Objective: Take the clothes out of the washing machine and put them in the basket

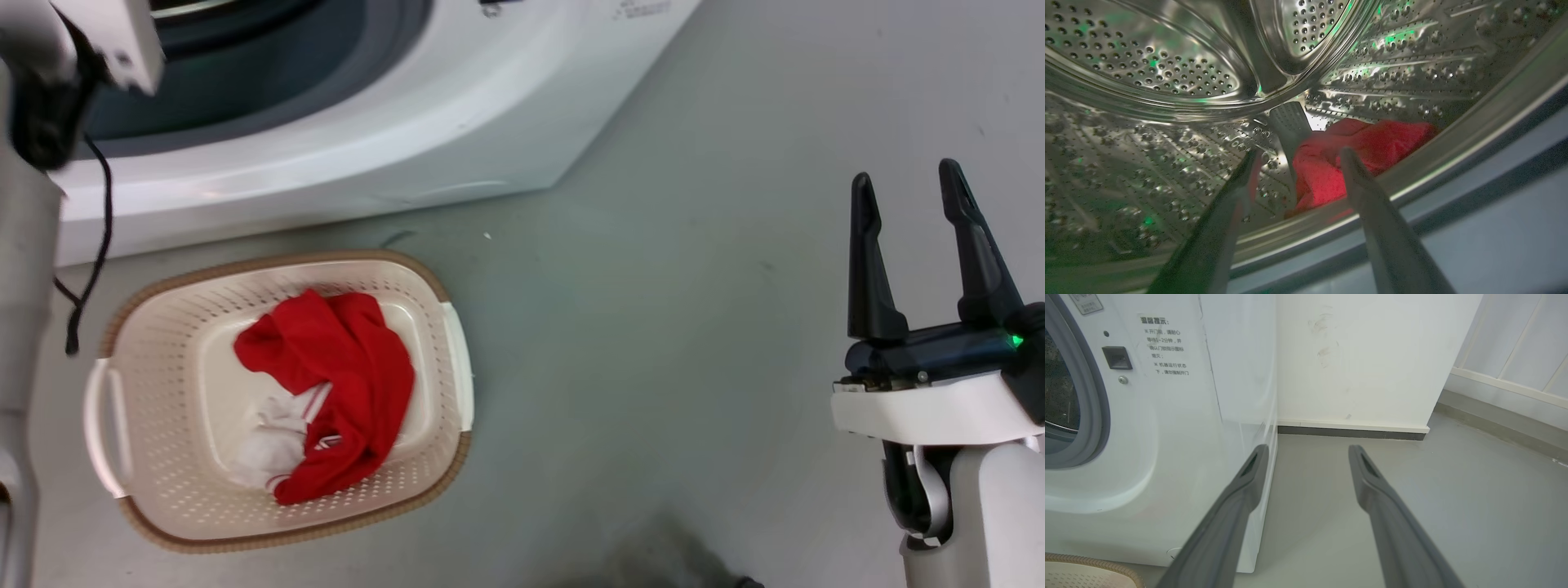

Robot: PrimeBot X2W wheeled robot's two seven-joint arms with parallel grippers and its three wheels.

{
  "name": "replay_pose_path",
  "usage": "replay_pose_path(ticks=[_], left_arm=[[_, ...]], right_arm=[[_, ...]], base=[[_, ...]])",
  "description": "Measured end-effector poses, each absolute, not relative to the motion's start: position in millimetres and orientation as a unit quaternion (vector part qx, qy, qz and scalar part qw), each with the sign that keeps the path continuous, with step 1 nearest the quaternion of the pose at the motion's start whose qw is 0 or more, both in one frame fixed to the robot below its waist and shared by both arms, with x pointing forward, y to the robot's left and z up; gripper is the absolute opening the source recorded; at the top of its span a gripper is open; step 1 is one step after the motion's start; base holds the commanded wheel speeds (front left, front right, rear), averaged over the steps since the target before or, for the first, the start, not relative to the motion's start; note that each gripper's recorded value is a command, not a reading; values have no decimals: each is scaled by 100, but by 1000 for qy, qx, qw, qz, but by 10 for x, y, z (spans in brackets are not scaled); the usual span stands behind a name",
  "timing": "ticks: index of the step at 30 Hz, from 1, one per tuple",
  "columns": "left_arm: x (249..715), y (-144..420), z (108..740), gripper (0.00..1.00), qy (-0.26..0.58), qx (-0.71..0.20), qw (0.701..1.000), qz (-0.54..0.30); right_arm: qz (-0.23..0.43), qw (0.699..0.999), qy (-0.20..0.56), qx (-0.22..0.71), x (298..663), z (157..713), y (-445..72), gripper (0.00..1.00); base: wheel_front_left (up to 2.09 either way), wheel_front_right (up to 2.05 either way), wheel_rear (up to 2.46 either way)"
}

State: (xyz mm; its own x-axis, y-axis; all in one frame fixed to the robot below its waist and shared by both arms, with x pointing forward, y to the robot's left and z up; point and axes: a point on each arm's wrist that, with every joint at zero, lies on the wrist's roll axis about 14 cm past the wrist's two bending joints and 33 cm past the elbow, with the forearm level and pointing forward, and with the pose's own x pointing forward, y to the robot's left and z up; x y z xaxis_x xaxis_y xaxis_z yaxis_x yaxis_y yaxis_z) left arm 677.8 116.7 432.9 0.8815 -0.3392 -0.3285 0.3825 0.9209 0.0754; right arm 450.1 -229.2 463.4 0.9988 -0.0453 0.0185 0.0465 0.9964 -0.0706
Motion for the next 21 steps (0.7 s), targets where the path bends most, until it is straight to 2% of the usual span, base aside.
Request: replay_pose_path(ticks=[11, 21], left_arm=[[7357, 964, 3729, 100, 258, 22, 948, -182], [7560, 779, 3236, 100, 320, 2, 932, -172]], right_arm=[[-41, 998, 35, -31, 4506, 4316, -2437, 100], [-55, 996, 62, -37, 4429, 4180, -2541, 100]], base=[[0, 0, 0], [0, 0, 0]])
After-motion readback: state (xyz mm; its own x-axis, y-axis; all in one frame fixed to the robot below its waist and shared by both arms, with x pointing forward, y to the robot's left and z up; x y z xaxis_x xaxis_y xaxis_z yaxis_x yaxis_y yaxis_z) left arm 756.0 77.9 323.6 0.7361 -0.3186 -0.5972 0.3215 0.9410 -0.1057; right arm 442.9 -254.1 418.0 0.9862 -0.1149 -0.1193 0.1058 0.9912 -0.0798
